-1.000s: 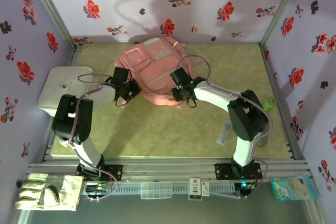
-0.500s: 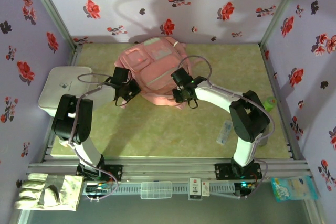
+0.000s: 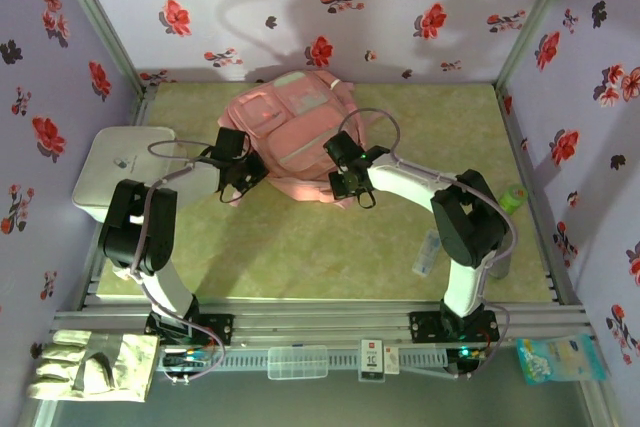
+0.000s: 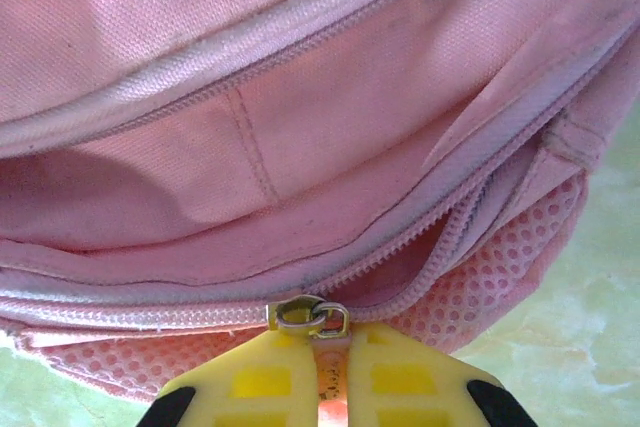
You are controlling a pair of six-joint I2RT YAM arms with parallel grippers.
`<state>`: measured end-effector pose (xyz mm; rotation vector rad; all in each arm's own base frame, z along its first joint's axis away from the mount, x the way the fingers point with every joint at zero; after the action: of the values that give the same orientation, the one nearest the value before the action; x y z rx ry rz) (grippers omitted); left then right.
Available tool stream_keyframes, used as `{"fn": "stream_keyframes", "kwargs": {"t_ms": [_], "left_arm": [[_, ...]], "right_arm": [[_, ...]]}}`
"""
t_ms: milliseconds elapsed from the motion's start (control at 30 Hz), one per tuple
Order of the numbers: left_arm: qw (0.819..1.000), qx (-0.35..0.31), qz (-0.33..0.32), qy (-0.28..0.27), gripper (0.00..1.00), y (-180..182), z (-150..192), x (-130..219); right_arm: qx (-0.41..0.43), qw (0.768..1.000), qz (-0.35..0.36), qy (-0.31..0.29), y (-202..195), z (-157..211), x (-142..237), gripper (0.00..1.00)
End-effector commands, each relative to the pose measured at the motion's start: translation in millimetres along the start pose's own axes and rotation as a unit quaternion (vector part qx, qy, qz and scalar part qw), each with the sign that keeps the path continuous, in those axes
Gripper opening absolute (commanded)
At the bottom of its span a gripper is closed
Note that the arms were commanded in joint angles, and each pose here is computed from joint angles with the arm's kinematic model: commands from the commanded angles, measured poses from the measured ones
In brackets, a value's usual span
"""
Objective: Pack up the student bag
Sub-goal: Zip the student bag at the center of the table.
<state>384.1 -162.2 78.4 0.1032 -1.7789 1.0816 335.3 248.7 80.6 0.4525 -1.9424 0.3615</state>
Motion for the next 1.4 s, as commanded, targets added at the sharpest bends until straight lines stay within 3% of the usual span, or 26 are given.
{"fn": "stream_keyframes", "kwargs": {"t_ms": [0,133,367,433,533,600,767,933,1133,1367], "left_arm": [[1.0,-0.018,-0.007,-0.02,0.0,-3.0,-10.6,9.0],[0.999,-0.02,-0.02,-0.024,0.0,5.3,-11.8,10.4],[0.999,-0.02,-0.034,-0.023,0.0,18.3,-12.0,13.1],[0.999,-0.019,-0.037,-0.024,0.0,21.1,-13.4,14.9],[0.999,-0.02,-0.039,-0.025,0.0,22.4,-15.9,16.2],[0.999,-0.02,-0.04,-0.026,0.0,21.5,-17.6,16.7],[0.999,-0.023,-0.039,-0.026,0.0,18.0,-19.1,17.7],[0.999,-0.024,-0.041,-0.026,0.0,17.4,-20.3,18.5],[0.998,-0.023,-0.044,-0.026,0.0,18.2,-22.3,20.3],[0.997,-0.024,-0.058,-0.034,0.0,27.1,-29.2,25.3]], "right_arm": [[-0.017,0.997,0.08,0.003,-28.9,5.3,13.0,0.02],[-0.036,0.986,0.161,-0.001,-56.4,8.0,23.6,0.02],[-0.066,0.978,0.196,0.013,-74.5,9.5,21.4,0.04],[-0.052,0.986,0.159,0.008,-64.3,3.3,14.4,0.05],[-0.002,1.0,0.03,0.002,-24.6,-5.9,1.7,0.12],[0.013,1.0,-0.01,0.005,-12.4,-6.1,-2.0,0.16],[0.019,0.999,-0.046,0.012,-3.7,-6.9,-9.6,0.25],[0.012,0.998,-0.054,0.014,-2.8,-10.2,-15.1,0.24],[0.0,1.0,0.012,0.015,-22.6,-13.5,-14.5,0.08],[-0.058,0.991,0.123,0.006,-69.3,-12.2,4.6,0.09]]}}
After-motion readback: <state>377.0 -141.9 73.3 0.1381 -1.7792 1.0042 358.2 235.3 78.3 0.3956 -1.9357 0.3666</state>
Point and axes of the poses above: each hand's point on the last joint's axis, 136 mm out from that joint toward the fingers, its own x axis back along the fingers, its own y axis along the line the jaws close on, z = x × y, the point moved 2 cm from there along x, back along the fingers, and after that the axes turned 14 degrees about x, right-handed, at the moved point
